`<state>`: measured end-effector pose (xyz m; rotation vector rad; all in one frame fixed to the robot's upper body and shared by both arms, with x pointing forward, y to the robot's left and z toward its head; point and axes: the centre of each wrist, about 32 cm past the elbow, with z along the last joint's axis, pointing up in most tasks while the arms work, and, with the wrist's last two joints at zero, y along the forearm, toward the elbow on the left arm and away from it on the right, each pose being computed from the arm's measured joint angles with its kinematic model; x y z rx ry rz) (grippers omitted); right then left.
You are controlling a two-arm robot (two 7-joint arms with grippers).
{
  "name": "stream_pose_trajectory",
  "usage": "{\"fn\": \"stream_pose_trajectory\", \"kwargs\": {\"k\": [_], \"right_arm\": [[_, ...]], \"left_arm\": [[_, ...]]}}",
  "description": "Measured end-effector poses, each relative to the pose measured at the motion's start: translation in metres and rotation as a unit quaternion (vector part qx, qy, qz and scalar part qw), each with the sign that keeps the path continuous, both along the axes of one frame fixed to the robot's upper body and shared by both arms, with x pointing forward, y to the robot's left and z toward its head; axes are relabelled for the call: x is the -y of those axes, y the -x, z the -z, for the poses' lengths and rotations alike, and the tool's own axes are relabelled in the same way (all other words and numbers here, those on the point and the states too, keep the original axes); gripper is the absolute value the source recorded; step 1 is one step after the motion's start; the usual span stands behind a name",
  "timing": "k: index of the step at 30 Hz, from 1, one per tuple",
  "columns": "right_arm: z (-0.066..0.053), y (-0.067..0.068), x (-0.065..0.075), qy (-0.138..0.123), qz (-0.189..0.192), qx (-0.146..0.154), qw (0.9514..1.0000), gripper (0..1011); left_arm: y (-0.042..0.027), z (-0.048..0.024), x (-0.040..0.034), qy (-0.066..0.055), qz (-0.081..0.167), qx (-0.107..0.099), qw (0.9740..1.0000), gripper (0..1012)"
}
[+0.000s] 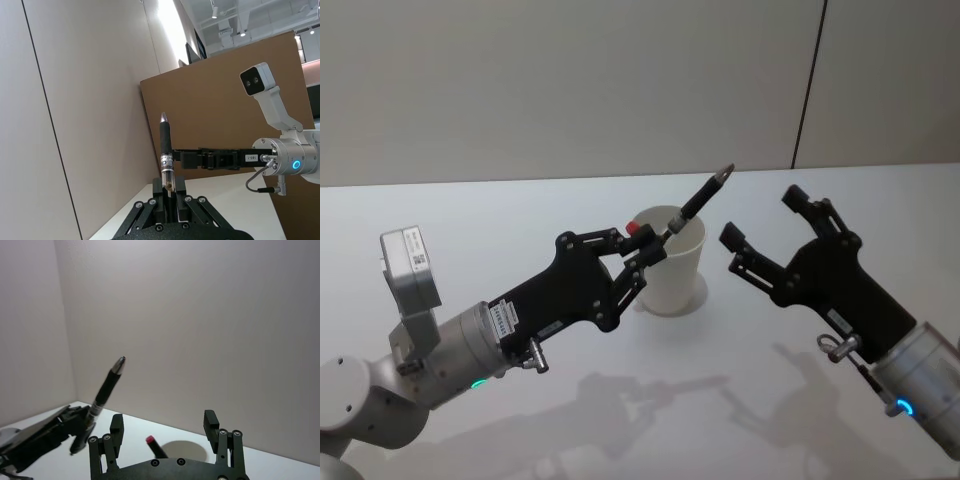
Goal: Place the pen into the pen holder.
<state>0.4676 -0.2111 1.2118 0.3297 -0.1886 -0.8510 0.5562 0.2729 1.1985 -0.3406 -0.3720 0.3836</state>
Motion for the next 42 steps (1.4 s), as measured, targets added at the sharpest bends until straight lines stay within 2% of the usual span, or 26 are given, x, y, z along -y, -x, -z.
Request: {"fn": "stream_pose_trajectory", "kwargs": {"k": [5, 11, 13, 19, 25, 35, 42], "right_arm": [[-0.001, -0.005, -0.001, -0.017, -0.035, -0.006, 0.9992, 1002], [-0.001, -0.013, -0.004, -0.051, -0.081, -0.019, 0.9953, 1001], [-0.001, -0.014, -0.005, -0.054, -0.085, -0.021, 0.9947, 1002], [-0.002, -0.021, -0.008, -0.085, -0.116, -0.03, 0.9891, 1002], [0.0, -0.028, -0.011, -0.119, -0.148, -0.042, 0.981, 1001], [0.001, -0.037, -0.019, -0.154, -0.183, -0.06, 0.9692, 1000], [0.003, -0.042, -0.026, -0.162, -0.199, -0.072, 0.9637, 865]], "left_arm": [[0.0, 0.0, 0.0, 0.0, 0.0, 0.0, 1.0, 152], [0.0, 0.0, 0.0, 0.0, 0.0, 0.0, 1.0, 152], [0.0, 0.0, 0.0, 0.0, 0.0, 0.0, 1.0, 152], [0.0, 0.0, 0.0, 0.0, 0.0, 0.0, 1.0, 152], [0.0, 0.0, 0.0, 0.0, 0.0, 0.0, 1.0, 152], [0.0, 0.0, 0.0, 0.0, 0.0, 0.0, 1.0, 152], [0.0, 0.0, 0.0, 0.0, 0.0, 0.0, 1.0, 152]]}}
